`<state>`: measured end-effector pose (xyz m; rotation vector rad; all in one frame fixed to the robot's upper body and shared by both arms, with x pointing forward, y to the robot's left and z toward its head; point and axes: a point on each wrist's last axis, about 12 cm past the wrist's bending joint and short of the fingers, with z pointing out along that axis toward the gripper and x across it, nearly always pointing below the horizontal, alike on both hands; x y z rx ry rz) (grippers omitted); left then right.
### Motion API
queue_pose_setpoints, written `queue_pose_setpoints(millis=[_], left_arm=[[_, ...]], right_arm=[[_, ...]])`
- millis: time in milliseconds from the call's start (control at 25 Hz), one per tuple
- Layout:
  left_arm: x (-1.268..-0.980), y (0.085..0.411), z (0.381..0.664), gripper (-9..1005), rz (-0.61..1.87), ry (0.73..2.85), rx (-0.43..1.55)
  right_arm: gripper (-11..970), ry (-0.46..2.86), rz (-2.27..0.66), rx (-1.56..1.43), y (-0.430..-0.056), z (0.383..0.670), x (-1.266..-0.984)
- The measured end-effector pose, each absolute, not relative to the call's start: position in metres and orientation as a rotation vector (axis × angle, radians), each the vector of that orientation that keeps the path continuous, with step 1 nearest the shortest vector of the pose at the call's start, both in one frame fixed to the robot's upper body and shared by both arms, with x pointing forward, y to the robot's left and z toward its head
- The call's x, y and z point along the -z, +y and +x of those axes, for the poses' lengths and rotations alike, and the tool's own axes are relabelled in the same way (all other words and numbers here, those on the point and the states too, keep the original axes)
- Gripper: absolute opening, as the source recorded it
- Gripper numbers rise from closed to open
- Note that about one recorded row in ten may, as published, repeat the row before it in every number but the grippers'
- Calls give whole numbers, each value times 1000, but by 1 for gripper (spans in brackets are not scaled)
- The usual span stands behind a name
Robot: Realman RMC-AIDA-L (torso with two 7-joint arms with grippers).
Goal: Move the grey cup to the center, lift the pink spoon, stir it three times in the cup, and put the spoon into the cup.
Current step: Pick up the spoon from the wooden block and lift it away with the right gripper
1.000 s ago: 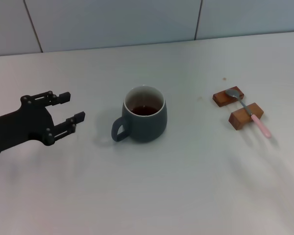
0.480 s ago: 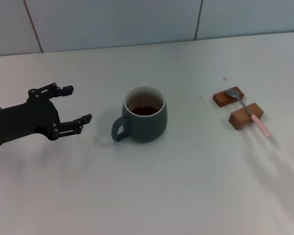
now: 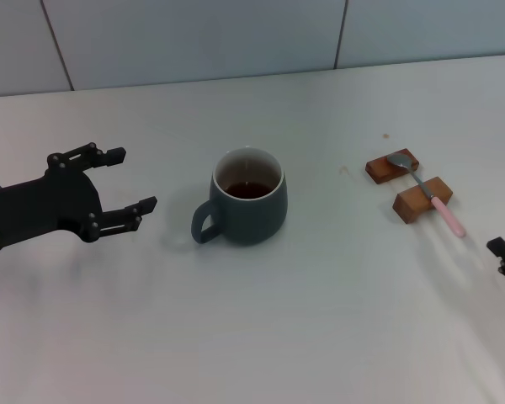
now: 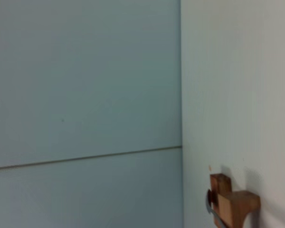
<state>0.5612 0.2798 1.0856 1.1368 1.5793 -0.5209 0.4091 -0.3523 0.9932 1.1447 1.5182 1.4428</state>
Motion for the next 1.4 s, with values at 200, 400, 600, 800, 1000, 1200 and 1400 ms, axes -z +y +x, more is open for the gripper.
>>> queue_pose_setpoints(millis=[200, 400, 600, 800, 1000, 1200, 1400], left_arm=[[-1087, 279, 562, 822, 1141, 1574, 520], [-1088, 278, 563, 821, 1144, 1569, 520], [-1090, 278, 564, 821, 1149, 1562, 520], [-1090, 278, 564, 820, 1149, 1560, 524], [-1091, 277, 564, 820, 1150, 1559, 525], [-1092, 276, 565, 819, 1153, 1555, 527], [-1092, 275, 565, 818, 1157, 1552, 529]], right_arm=[[781, 1550, 1147, -1447, -347, 417, -992], [780, 1573, 1142, -1455, -343, 423, -991], [779, 1590, 1145, -1447, -342, 428, -990], [778, 1596, 1150, -1441, -341, 431, -990], [776, 1601, 1137, -1446, -340, 437, -991], [775, 1617, 1131, -1443, -339, 441, -992], [774, 1621, 1130, -1441, -338, 444, -992]])
